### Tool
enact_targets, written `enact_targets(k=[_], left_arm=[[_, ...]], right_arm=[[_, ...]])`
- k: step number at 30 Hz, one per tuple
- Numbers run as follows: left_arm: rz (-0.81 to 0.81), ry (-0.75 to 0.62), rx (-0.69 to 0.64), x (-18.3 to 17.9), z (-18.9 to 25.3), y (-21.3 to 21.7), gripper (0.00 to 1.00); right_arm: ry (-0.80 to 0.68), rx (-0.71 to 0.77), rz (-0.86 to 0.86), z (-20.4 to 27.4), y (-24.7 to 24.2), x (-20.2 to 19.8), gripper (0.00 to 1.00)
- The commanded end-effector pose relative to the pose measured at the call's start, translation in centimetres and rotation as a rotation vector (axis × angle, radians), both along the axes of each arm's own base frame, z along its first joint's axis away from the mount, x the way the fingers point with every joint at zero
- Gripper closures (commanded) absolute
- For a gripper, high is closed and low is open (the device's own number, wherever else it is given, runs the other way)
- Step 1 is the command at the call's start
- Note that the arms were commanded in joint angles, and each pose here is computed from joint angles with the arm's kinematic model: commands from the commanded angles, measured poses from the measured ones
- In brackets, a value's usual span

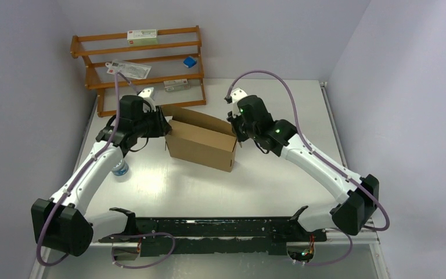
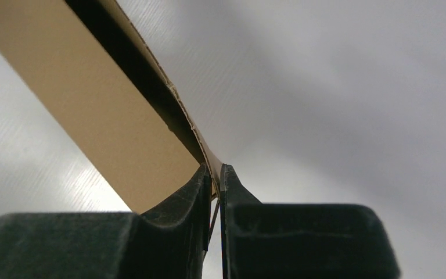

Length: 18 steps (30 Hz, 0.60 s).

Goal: Fold the paper box

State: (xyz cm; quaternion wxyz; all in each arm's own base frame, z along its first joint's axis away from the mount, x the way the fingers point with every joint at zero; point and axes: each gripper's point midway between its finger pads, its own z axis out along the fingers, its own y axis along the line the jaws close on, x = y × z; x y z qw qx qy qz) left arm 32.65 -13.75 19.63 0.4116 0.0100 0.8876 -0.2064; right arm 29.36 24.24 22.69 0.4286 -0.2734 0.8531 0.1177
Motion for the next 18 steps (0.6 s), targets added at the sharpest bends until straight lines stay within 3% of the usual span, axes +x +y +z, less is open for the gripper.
enact_targets(k=[1,7,14,18], left_arm=[[-0.101,0.018,-0.141,-2.5,0.9,-2.9,0.64],[-0.11,0.026,-0.147,-3.6,0.6,-3.1,0.62],[0.033,-0.068,0.056,-2.1,3.5,1.2,0.42],[0.086,-0.149,0.162,-1.0,6.7,3.2,0.29]], right_arm=[[-0.029,-0.006,-0.025,0.5,0.8,1.9,0.93],[-0.051,-0.021,-0.018,1.1,1.2,2.7,0.79],[-0.09,-0.021,-0.05,2.6,-0.7,1.9,0.52],[-0.098,-0.016,-0.065,3.2,-1.7,1.1,0.47]])
